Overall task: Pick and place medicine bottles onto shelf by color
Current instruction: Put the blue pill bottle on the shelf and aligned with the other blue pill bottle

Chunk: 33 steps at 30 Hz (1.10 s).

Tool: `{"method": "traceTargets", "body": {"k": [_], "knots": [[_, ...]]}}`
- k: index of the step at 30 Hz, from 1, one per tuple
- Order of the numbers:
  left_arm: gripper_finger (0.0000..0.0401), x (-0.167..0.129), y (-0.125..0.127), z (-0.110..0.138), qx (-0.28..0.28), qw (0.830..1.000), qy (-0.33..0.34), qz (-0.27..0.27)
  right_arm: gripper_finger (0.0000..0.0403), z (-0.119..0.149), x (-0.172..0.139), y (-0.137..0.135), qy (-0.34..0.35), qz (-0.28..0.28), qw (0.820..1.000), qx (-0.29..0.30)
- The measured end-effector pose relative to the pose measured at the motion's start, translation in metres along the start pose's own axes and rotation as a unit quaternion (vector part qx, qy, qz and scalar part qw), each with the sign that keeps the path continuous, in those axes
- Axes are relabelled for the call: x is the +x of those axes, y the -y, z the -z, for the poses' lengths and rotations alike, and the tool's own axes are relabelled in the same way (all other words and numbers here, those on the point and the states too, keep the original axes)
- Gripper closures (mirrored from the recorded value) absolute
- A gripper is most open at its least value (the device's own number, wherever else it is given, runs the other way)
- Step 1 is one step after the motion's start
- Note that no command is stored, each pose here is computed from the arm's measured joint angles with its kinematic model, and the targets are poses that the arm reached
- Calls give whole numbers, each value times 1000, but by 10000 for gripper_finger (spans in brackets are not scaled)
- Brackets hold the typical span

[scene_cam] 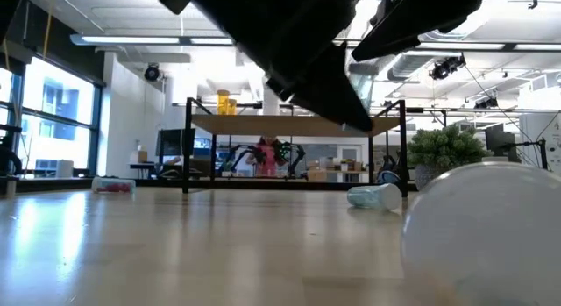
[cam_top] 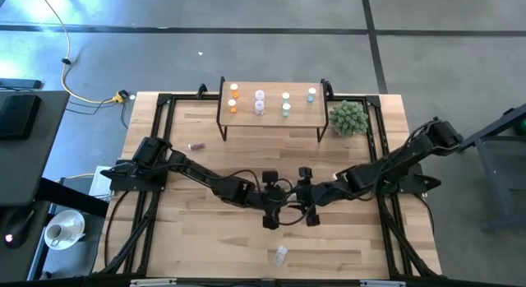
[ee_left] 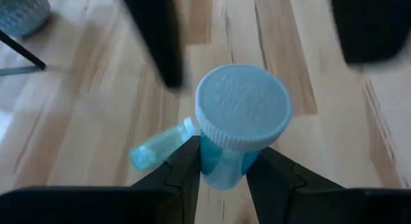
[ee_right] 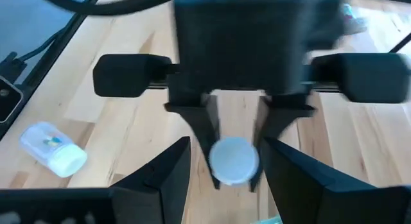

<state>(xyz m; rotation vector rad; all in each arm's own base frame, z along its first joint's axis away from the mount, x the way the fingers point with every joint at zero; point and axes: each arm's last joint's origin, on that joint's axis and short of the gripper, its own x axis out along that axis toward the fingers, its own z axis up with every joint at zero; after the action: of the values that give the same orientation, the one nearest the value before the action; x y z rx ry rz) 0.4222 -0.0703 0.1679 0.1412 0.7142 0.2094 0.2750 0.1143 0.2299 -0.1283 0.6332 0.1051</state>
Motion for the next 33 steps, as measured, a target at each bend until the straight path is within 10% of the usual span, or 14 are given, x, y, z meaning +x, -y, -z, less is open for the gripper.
{"method": "traceTargets", "body": {"k": [33], "knots": [[298,-1,-3,-14,-18,999,37,2,255,3,0,1,-14,4,1000,-17]]}}
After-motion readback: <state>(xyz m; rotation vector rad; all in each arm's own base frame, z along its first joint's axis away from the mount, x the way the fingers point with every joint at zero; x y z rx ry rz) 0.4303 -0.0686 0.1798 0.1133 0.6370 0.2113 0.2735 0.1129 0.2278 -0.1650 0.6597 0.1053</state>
